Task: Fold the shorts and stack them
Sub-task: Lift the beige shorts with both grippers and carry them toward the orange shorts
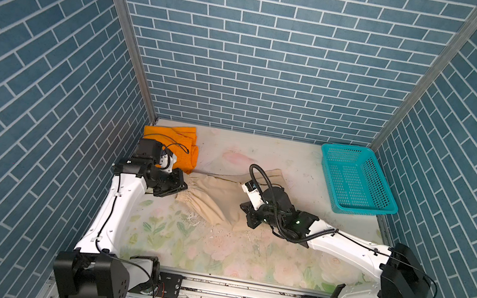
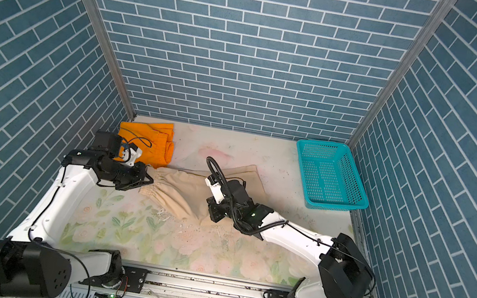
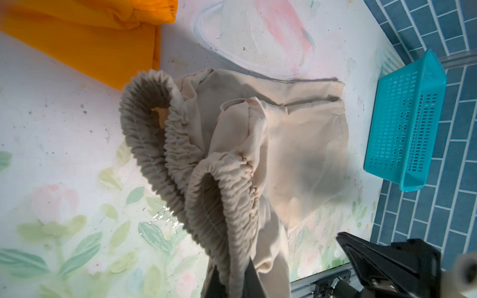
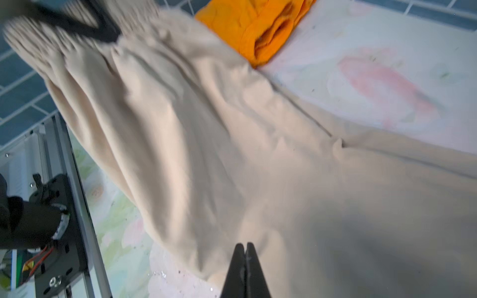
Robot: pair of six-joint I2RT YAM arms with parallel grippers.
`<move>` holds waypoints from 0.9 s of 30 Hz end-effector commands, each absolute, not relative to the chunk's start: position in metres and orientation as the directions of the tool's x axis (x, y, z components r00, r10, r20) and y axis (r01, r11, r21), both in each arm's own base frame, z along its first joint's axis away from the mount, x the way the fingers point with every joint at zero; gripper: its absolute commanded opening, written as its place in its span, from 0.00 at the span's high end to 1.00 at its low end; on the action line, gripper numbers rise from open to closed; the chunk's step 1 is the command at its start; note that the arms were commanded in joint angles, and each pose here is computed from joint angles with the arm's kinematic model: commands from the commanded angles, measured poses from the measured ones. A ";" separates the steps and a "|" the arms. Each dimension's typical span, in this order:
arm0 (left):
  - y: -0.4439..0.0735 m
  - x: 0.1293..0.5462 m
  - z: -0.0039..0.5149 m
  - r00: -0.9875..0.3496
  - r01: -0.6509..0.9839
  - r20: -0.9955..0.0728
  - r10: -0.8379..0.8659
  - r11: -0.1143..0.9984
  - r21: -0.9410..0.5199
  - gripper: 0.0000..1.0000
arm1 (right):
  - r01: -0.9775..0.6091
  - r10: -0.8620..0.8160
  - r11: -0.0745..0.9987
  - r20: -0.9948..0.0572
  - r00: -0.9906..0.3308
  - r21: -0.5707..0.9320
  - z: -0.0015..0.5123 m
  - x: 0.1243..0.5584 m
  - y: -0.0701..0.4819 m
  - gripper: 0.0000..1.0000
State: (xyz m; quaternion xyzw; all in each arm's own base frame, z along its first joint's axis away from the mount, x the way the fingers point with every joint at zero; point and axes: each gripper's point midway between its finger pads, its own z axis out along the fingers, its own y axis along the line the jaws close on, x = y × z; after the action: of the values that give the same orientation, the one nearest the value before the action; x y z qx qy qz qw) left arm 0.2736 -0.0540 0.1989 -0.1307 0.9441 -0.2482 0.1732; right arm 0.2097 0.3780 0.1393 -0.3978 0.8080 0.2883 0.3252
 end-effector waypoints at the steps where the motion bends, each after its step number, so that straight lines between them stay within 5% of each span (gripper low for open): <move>1: -0.052 0.264 0.205 -0.933 -0.127 -0.243 -0.263 0.877 -0.464 1.00 | -0.865 -0.578 0.408 -0.651 -0.491 0.290 0.101 0.183 0.390 1.00; 13: -0.060 0.280 0.218 -0.943 -0.067 -0.270 -0.196 0.903 -0.425 1.00 | -0.809 -0.611 0.170 -0.584 -0.534 0.562 0.062 0.117 0.468 1.00; 27: -0.061 0.282 0.227 -0.948 -0.012 -0.295 -0.122 0.937 -0.350 1.00 | -0.850 -0.551 0.422 -0.655 -0.516 0.315 0.123 0.201 0.412 1.00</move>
State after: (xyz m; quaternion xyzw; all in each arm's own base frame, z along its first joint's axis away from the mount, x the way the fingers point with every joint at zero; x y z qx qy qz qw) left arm 0.2844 -0.0598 0.2185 -0.0470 0.9705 -0.1798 0.1535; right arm 0.1856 0.4264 0.1394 -0.4280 0.7873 0.3793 0.2305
